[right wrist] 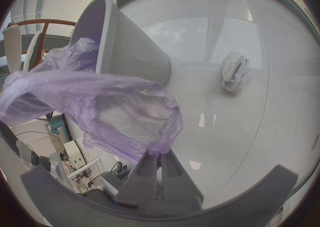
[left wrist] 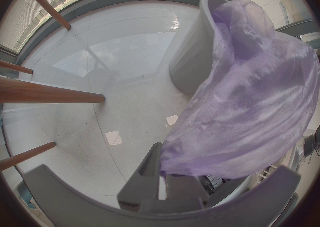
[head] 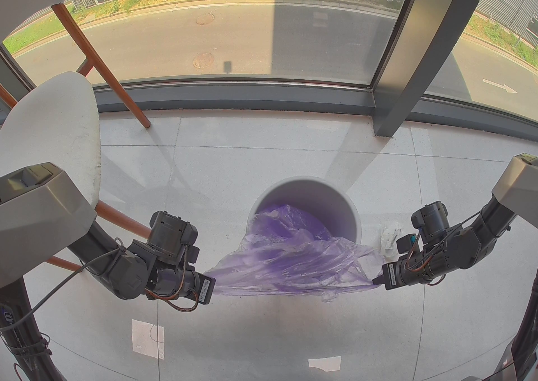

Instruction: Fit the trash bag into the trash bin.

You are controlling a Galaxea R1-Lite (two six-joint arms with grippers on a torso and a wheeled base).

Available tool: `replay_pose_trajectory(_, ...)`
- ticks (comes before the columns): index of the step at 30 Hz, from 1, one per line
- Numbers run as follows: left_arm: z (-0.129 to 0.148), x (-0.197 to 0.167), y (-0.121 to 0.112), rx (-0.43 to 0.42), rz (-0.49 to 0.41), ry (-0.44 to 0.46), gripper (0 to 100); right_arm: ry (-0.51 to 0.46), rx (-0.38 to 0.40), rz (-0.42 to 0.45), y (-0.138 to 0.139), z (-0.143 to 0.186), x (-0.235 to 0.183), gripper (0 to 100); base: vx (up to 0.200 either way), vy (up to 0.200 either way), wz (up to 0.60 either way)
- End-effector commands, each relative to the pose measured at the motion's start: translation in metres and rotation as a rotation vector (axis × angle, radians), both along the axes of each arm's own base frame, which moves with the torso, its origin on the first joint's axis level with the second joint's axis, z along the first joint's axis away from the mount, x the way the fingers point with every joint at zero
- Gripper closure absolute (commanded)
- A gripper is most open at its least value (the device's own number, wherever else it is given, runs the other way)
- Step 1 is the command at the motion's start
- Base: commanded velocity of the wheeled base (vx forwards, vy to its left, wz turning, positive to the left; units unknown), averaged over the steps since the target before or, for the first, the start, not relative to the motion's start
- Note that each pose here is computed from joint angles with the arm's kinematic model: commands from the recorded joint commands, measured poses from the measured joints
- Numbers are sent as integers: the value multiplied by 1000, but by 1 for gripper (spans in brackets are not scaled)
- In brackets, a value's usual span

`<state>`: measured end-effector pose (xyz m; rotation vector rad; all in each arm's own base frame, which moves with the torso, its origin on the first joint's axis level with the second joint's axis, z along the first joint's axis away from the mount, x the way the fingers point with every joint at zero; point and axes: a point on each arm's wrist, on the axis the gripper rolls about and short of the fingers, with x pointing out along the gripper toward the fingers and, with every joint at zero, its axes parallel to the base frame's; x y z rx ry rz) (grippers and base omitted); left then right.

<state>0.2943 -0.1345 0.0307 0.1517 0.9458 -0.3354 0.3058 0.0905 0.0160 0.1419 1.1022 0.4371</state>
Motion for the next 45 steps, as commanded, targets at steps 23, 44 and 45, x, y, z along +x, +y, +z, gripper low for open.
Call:
replay_pose_trajectory(23, 16, 38, -4, -72, 17, -208, 100, -216, 49, -63, -11, 9, 35, 100, 0, 0, 0)
replay_pose_trajectory(44, 24, 43, -20, -150, -8, -333, 100, -677, 44, 181, -16, 45, 9, 0, 0, 0, 0)
replay_pose_trajectory(45, 24, 42, -20, -149, -8, -332, 100, -686, 50, 194, -17, 45, 9, 0, 0, 0, 0)
